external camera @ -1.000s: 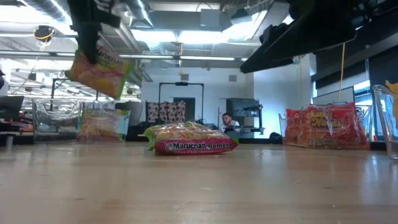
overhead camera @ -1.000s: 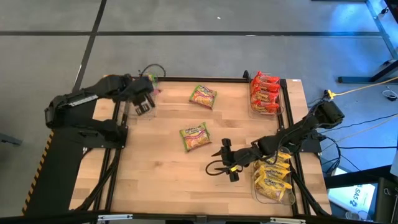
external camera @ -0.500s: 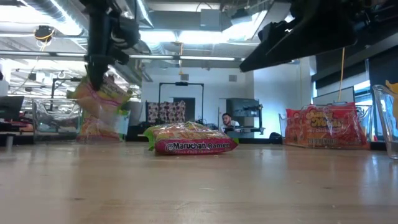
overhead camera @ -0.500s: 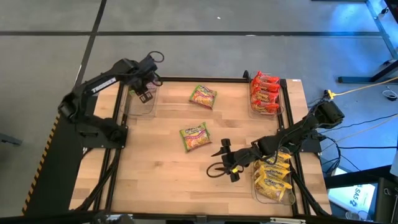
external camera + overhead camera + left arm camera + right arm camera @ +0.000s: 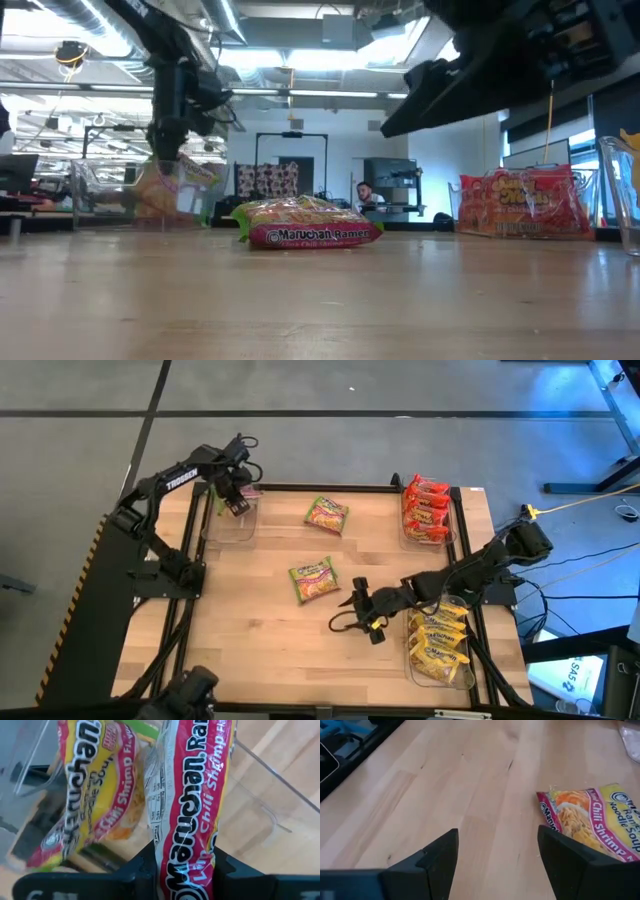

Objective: Sort Maruchan noodles
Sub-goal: Put the green noodle pack into the top left transparent bin

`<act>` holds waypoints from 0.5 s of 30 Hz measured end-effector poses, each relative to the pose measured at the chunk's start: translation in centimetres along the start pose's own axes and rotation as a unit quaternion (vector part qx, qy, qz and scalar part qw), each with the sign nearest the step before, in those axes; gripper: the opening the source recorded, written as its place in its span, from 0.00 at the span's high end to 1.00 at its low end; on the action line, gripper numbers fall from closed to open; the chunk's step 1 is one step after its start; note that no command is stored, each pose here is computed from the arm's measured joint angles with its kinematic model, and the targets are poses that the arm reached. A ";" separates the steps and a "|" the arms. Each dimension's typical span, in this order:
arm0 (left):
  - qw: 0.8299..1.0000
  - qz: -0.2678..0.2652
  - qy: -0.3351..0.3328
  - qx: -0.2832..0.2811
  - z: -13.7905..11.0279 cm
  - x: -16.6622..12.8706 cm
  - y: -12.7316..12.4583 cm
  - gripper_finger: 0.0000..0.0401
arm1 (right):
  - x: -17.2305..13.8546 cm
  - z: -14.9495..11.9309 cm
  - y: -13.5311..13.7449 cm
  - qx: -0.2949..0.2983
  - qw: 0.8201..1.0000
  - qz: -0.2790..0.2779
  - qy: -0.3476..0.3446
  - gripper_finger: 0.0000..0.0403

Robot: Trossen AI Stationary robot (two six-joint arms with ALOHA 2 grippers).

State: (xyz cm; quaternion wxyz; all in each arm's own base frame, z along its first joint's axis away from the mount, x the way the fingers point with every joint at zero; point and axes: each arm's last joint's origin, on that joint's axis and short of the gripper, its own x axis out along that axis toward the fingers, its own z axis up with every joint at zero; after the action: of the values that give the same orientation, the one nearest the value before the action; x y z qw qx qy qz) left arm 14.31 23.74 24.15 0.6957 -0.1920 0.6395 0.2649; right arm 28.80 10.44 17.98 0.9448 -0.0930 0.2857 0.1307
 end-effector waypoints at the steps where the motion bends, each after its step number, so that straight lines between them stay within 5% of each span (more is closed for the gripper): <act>1: 1.000 -0.002 -0.001 0.000 0.3 0.4 0.1 0.80 | 0.0 -0.2 -0.2 0.004 1.000 0.003 -0.001 0.40; 15: 0.998 0.052 0.020 -0.012 1.1 2.5 1.8 0.68 | 0.1 -1.1 -1.0 0.016 0.999 0.026 -0.022 0.40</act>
State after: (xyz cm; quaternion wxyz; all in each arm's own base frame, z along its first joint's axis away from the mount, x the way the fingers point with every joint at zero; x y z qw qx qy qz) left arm 14.20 26.15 21.90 0.6659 -0.1720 0.6589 0.3047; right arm 28.63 9.21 17.10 0.9483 -0.0675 0.2697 0.1530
